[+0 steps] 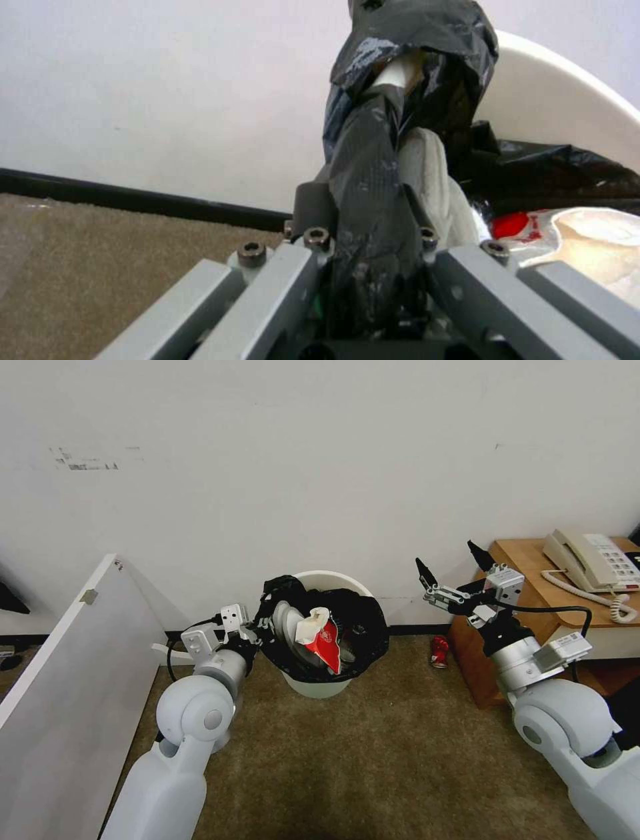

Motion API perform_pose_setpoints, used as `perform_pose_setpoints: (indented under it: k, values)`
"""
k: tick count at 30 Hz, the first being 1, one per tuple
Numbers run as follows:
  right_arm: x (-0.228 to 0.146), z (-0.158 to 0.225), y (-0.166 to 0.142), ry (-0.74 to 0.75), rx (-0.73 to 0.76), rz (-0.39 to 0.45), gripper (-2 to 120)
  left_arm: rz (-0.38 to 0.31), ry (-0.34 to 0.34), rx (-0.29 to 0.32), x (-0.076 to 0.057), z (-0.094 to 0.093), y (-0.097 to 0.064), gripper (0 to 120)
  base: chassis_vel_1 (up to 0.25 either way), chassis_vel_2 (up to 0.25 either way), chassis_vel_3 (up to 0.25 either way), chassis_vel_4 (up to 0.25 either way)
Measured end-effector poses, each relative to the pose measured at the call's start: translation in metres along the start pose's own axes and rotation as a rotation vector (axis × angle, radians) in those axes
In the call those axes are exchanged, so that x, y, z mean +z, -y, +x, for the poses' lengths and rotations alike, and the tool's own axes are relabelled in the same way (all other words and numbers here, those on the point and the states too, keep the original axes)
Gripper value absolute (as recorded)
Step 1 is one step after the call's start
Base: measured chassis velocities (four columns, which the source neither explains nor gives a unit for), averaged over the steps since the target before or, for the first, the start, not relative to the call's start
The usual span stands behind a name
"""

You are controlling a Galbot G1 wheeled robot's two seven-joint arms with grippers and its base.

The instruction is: Pick up the trash bin, then pick up the garbage from the floor and place it into the trash bin.

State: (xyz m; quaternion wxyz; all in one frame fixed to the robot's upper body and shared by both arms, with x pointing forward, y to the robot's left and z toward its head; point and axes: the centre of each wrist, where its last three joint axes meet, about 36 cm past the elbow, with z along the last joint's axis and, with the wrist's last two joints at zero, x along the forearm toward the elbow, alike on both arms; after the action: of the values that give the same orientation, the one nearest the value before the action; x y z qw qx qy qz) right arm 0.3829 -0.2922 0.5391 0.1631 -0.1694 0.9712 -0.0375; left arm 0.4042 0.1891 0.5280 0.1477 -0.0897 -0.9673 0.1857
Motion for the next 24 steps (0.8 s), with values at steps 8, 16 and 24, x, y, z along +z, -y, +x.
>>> perform_pose_setpoints:
  k: [8, 16, 24]
  values:
    - [0.0011, -0.0004, -0.0001, 0.002, -0.004, -0.001, 100, 0.003, -0.001, -0.001, 0.0001, -0.0015, 0.0003, 5, 0.000, 0.000, 0.000, 0.000]
    - [0.0024, -0.0009, 0.0032, 0.005, -0.037, 0.038, 100, 0.006, -0.002, 0.000, 0.0002, -0.0025, 0.0006, 5, 0.000, 0.000, 0.000, 0.000]
    - [0.0037, -0.0013, 0.0018, 0.007, -0.021, 0.011, 100, 0.011, -0.004, 0.003, -0.0004, -0.0037, 0.0011, 5, 0.006, 0.003, -0.005, -0.004]
